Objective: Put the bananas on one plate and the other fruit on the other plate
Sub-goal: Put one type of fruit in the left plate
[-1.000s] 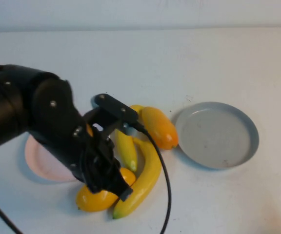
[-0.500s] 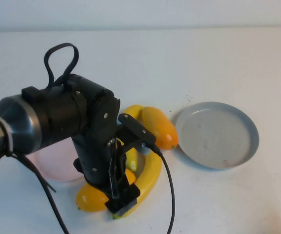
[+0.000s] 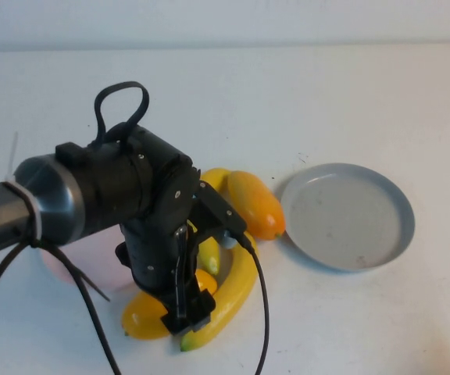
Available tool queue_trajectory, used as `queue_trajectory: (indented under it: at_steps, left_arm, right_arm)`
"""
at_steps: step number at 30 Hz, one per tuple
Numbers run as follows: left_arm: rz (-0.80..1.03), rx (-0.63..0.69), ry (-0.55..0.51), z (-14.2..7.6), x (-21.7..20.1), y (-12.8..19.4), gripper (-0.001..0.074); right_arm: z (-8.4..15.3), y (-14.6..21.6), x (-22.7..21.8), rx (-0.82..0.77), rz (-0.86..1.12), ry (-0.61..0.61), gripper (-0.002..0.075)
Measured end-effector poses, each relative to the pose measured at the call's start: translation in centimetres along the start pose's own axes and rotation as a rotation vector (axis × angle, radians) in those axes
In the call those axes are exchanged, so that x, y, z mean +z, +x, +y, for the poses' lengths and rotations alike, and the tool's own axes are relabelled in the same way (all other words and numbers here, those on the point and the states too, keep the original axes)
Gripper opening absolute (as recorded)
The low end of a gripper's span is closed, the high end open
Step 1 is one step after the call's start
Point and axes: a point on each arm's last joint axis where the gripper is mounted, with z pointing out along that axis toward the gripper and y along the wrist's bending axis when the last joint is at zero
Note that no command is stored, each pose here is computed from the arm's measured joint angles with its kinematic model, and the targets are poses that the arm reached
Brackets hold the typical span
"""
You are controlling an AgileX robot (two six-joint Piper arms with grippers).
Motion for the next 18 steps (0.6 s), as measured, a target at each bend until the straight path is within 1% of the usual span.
queue_trajectory:
  at_steps: [15, 17, 18]
  left_arm:
    - [0.050, 0.000, 0.021, 0.0, 2.5, -0.8, 0.0668]
    - [0.048, -0.008, 0.022, 0.0, 2.4, -0.8, 0.0655]
    - [0.047, -0.015, 0.022, 0.0, 2.5, -0.8, 0.0634]
  right_arm:
    - [0.0, 0.0, 0.0, 0.002, 0.000, -0.001, -0.0017]
    - [0.0, 0.0, 0.0, 0.002, 0.000, -0.001, -0.0017]
    - [0.0, 0.0, 0.0, 0.002, 0.000, -0.001, -0.0017]
